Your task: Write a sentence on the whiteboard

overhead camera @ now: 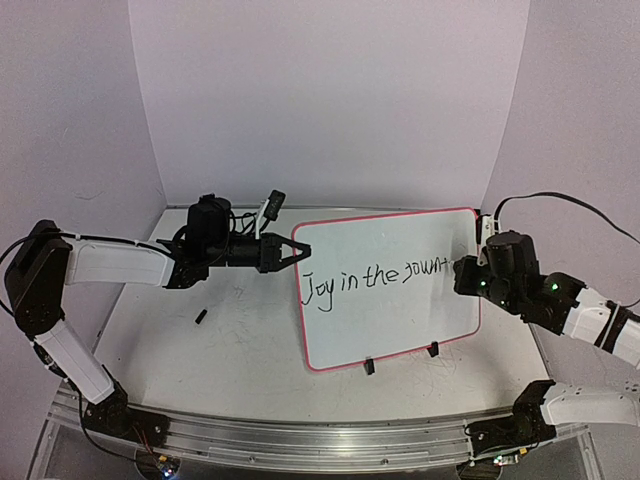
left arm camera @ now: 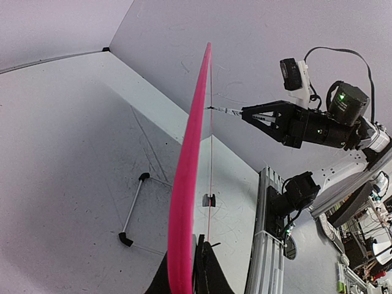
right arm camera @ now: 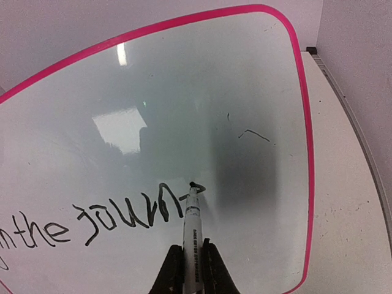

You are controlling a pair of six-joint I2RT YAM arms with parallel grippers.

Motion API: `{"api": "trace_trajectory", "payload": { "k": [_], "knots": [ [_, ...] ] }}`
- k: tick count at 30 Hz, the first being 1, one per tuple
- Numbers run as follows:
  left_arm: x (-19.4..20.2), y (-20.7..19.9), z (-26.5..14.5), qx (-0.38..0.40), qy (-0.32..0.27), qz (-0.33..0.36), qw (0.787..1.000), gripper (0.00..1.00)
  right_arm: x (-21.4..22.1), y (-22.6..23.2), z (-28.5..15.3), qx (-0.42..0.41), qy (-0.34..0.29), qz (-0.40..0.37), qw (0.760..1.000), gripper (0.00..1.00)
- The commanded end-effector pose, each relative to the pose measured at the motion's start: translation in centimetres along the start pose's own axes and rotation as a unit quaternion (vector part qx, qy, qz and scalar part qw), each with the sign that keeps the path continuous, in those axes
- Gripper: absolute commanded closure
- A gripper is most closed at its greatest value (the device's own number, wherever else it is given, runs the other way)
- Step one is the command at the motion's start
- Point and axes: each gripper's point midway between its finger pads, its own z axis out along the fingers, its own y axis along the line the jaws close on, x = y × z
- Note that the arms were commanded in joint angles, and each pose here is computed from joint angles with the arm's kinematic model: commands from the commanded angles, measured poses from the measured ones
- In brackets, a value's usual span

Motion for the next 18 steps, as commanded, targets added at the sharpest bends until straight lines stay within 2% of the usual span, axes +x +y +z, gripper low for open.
{"api": "trace_trajectory", "payload": {
  "k": [1,18],
  "knots": [
    [2.6,3.6,0.1,-0.081,0.031,0.007,0.996,1.0,-1.6,1.5,-0.1,-0.031,-0.013,0.004,0.999,1.0],
    [3.0,3.7,0.1,-0.082,0.035,0.006,0.996,1.0,2.6,-0.6,-0.4,-0.011,0.033,0.018,0.999,1.0]
  ]
}}
